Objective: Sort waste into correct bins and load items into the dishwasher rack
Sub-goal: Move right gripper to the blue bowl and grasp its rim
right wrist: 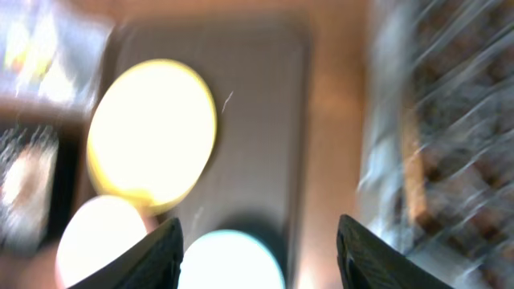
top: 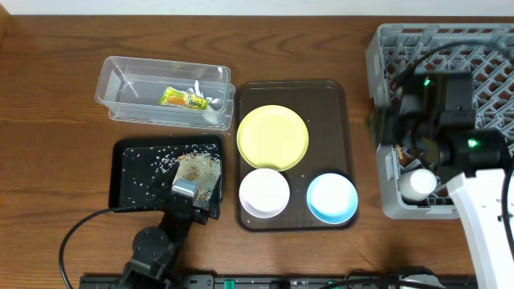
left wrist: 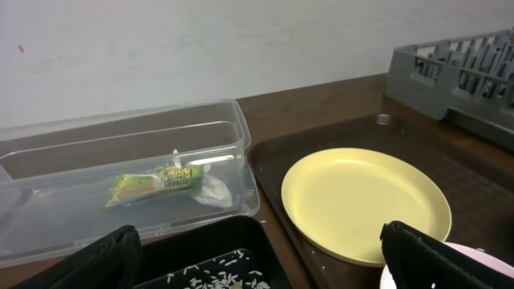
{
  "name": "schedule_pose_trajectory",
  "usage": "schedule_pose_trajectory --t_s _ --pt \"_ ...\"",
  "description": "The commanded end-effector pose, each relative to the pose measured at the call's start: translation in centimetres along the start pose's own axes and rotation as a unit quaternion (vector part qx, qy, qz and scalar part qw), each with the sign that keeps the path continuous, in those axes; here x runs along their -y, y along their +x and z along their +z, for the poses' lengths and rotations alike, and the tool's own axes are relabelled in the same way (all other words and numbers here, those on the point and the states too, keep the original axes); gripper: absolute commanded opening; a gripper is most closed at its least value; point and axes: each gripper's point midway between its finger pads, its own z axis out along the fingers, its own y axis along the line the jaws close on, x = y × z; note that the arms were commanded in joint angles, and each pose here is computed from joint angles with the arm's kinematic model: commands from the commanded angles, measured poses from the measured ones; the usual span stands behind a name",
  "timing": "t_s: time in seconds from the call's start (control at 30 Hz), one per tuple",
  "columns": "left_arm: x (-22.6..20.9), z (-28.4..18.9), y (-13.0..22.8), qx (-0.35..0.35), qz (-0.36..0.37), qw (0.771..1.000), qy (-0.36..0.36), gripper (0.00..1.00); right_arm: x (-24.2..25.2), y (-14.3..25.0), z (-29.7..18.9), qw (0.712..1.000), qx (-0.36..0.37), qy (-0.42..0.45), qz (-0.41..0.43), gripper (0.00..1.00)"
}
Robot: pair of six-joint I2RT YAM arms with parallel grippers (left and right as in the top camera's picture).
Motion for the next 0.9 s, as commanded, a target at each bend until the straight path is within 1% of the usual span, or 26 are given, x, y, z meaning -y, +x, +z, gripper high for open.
schedule_pose_trajectory --t_s 0.0,0.07,0.17,0.27,0.33,0.53,0.63,0.67,0.8,0.83,0.87 --pt "0.2 0.2 1.7 -0.020 0.010 1.000 0.003 0.97 -3.0 3.4 0.4 0.996 -0.070 -0.050 -0.004 0.57" --pt "0.2 0.2 1.7 -0.020 0.010 1.000 0.003 0.97 -3.5 6.6 1.3 0.991 -0.125 -0.044 0.000 0.53" --pt "0.2 0.2 1.7 -0.020 0.010 1.000 0.003 0.97 -2.4 10.0 3.0 0.985 -0.170 0.001 0.028 0.49" --pt "0.2 0.2 1.7 -0.020 0.010 1.000 0.003 0.97 -0.1 13.3 4.8 0.976 -0.198 0.063 0.064 0.42" --pt "0.2 0.2 1.7 -0.020 0.010 1.000 0.003 0.97 1.1 14.9 6.2 0.973 -0.203 0.083 0.076 0.39" --pt "0.2 0.2 1.7 -0.020 0.010 1.000 0.003 0.97 3.0 16.2 9.3 0.977 -0.170 0.104 0.071 0.34" --pt "0.2 0.2 1.7 -0.020 0.010 1.000 0.003 0.97 3.4 17.1 10.1 0.977 -0.168 0.108 0.080 0.29" --pt "0.2 0.2 1.7 -0.020 0.010 1.000 0.003 0.97 3.6 17.5 10.4 0.976 -0.170 0.108 0.081 0.25" --pt "0.2 0.2 1.7 -0.020 0.010 1.000 0.003 0.97 3.6 18.9 10.9 0.974 -0.178 0.102 0.096 0.16" --pt "0.2 0.2 1.7 -0.020 0.010 1.000 0.003 0.97 3.5 19.0 11.0 0.974 -0.181 0.097 0.097 0.11" --pt "0.2 0.2 1.7 -0.020 0.010 1.000 0.003 0.97 3.3 19.0 10.9 0.974 -0.183 0.094 0.098 0.03"
